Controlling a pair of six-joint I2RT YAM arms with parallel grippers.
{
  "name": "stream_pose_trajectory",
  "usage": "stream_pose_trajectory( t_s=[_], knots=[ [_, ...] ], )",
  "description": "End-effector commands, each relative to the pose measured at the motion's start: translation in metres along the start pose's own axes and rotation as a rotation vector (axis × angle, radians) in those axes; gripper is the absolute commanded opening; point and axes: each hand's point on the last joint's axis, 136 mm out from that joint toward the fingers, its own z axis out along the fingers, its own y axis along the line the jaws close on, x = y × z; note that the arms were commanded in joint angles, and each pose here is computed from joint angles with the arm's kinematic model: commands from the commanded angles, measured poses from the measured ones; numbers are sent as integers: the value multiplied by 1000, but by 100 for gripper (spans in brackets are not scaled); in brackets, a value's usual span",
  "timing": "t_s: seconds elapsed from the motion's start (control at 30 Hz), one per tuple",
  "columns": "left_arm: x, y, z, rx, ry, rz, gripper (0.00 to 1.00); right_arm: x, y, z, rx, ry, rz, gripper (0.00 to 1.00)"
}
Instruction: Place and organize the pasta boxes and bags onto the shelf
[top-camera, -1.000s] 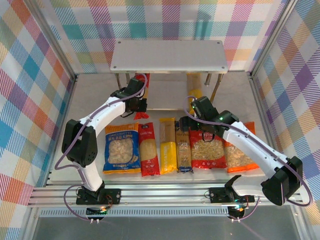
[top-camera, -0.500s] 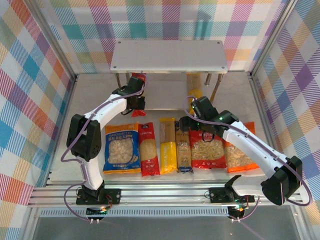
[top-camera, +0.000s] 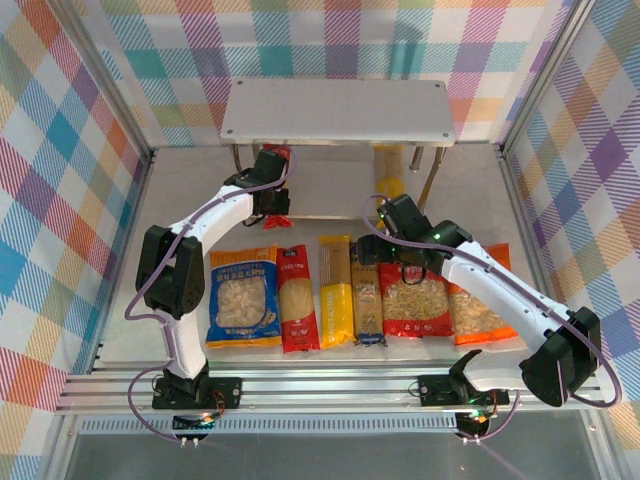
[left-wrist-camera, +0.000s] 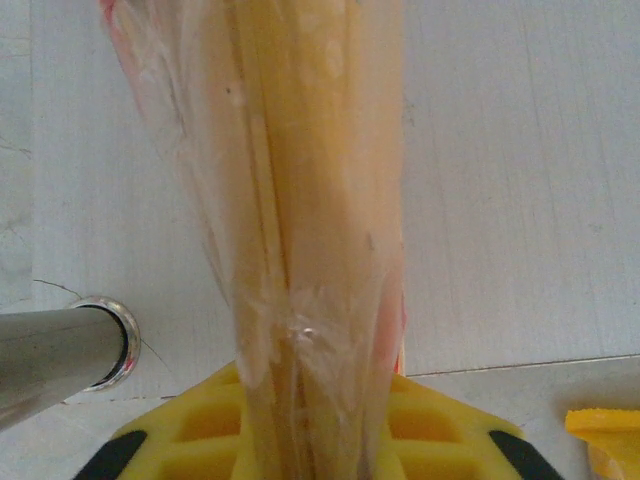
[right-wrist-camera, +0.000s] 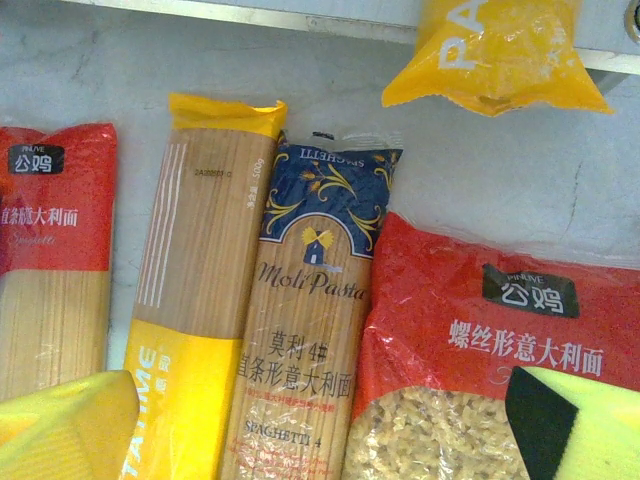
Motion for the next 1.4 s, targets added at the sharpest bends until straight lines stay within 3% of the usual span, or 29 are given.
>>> stream_pose_trajectory(
  t_s=[0.0,0.1,0.37,0.5,0.57,0.83,1.07,1.27,1.37],
  knots=[
    [-42,12,0,-26,-142,-46,30,-4,4,-7,-10,-4,11,95],
    [-41,12,1,-26,-136,-44,41,-3,5,-7,-10,-1,12,95],
    [-32,11,-2,-8,-135,-50,45,-1,5,-8,-8,-2,9,95],
    [-32,6,-14,42,-175,-53,59,1,5,-7,-6,6,8,95],
    [-36,0,-28,93,-246,-50,66,3,6,-5,-4,14,7,95],
    [-16,1,-96,95,-405,-50,67,14,13,5,2,57,-15,95],
    [37,-20,-158,104,-419,-57,63,36,32,16,-13,132,-39,94],
    [114,-34,-158,123,-307,-66,61,74,76,34,-95,199,-67,92],
    [130,-20,-162,87,-296,-112,62,94,107,42,-130,247,-110,92]
  ],
)
